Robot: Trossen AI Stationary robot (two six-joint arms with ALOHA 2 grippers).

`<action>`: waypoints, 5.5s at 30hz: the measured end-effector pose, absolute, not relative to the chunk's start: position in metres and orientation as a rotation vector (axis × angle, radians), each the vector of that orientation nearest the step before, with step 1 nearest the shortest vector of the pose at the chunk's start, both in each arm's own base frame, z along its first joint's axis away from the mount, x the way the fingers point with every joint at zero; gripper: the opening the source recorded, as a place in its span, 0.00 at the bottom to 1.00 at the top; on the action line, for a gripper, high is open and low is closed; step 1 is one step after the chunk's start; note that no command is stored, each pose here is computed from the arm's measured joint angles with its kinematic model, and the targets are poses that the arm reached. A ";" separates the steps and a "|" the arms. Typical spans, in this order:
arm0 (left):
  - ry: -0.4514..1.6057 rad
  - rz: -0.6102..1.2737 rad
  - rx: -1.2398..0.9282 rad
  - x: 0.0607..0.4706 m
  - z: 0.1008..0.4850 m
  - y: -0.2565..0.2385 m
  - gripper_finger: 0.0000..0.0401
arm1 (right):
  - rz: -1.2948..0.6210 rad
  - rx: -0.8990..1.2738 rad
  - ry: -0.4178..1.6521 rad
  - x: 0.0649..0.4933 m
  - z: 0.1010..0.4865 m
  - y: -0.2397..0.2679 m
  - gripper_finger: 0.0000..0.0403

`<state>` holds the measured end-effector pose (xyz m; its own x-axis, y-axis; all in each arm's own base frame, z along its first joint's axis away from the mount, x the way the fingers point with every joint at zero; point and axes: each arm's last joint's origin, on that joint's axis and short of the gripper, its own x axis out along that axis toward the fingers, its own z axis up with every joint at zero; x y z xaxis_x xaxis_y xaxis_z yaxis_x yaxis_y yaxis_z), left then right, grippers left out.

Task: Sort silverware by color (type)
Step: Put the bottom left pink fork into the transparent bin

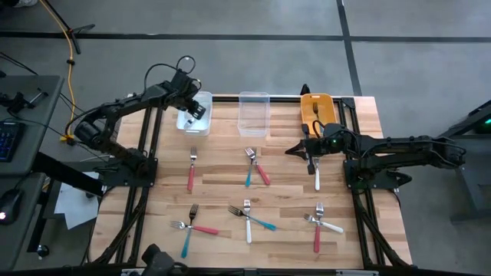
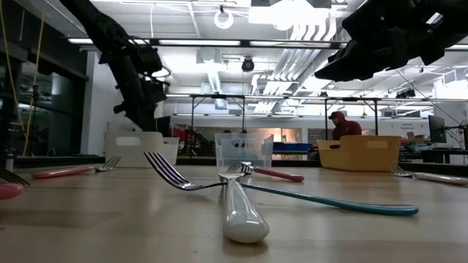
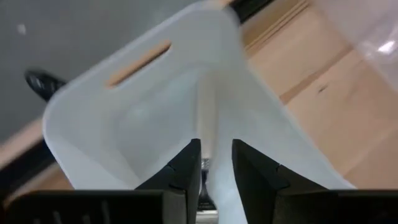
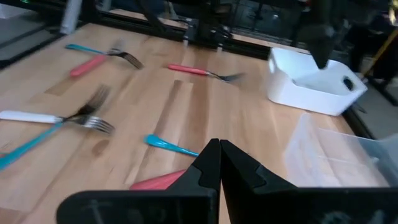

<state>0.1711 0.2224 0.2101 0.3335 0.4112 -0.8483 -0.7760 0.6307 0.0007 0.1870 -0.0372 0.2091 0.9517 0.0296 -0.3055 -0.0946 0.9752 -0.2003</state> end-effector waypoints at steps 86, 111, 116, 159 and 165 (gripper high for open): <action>1.022 -0.164 0.010 0.216 0.181 -0.170 0.22 | 0.080 -0.114 0.464 0.317 0.146 0.068 0.05; 1.379 -0.065 0.103 0.243 0.139 -0.220 0.38 | 0.093 -0.180 0.460 0.310 0.146 0.092 0.05; 1.399 -0.091 0.113 0.241 0.140 -0.219 0.22 | 0.086 -0.181 0.458 0.310 0.146 0.092 0.05; 0.531 0.470 -0.097 0.296 0.291 0.032 0.11 | -0.131 -0.255 0.457 0.306 0.147 0.096 0.05; 0.520 0.508 -0.247 0.314 0.318 0.125 0.11 | -0.150 -0.239 0.507 0.303 0.144 0.095 0.05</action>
<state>0.3141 0.1248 0.3179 0.7486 0.3985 -0.5299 -0.5206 0.8482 -0.0975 0.3028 0.0946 0.1435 0.8641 -0.2008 -0.4615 0.0828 0.9612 -0.2632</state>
